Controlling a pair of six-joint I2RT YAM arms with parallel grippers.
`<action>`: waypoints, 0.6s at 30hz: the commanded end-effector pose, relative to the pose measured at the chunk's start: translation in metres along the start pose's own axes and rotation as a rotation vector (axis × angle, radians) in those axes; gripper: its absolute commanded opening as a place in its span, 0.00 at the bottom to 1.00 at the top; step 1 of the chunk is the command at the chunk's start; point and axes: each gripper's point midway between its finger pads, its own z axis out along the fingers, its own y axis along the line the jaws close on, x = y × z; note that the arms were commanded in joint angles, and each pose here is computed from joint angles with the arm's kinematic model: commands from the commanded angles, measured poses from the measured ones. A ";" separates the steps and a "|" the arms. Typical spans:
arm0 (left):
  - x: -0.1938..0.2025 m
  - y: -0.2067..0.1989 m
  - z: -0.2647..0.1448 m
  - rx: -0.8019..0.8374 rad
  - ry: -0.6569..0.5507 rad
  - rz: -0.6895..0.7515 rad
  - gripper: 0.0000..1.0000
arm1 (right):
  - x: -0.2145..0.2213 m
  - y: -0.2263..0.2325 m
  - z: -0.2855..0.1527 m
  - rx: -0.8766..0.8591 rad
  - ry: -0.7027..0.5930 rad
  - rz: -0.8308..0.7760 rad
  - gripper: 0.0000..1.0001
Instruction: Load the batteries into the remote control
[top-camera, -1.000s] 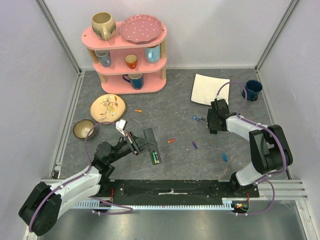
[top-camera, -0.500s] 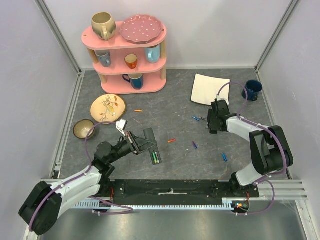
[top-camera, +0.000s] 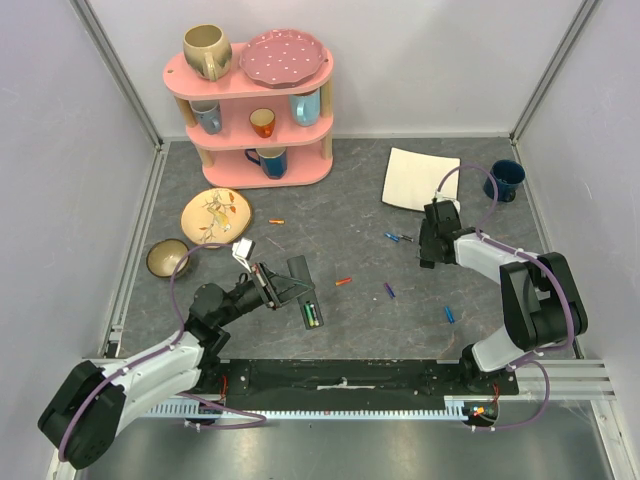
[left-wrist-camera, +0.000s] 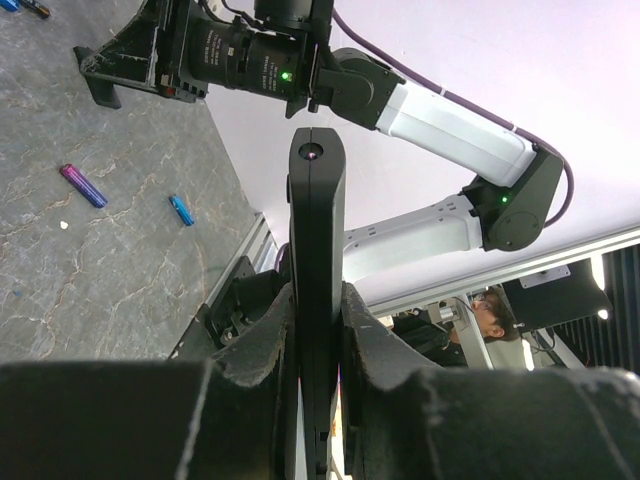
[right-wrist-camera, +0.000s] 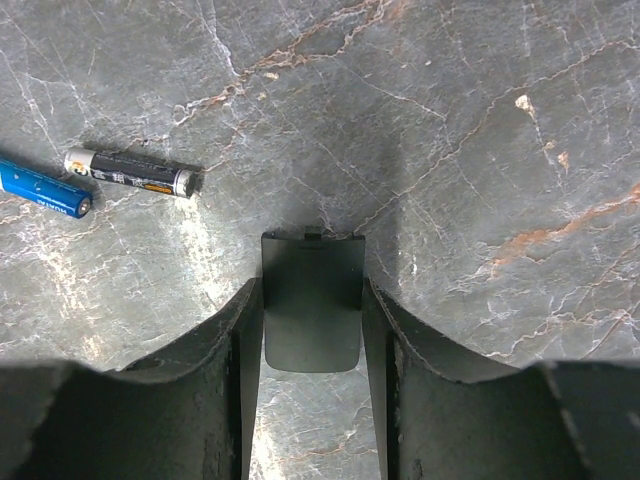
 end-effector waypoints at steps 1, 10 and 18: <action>0.011 0.011 -0.009 0.003 0.027 0.028 0.02 | 0.069 -0.017 0.000 0.038 0.229 -0.025 0.44; 0.005 0.002 -0.002 0.023 0.023 0.034 0.02 | 0.064 -0.009 -0.009 -0.007 0.217 -0.030 0.21; -0.006 -0.007 0.010 0.039 0.004 0.052 0.02 | 0.004 0.031 -0.075 -0.199 0.026 -0.029 0.00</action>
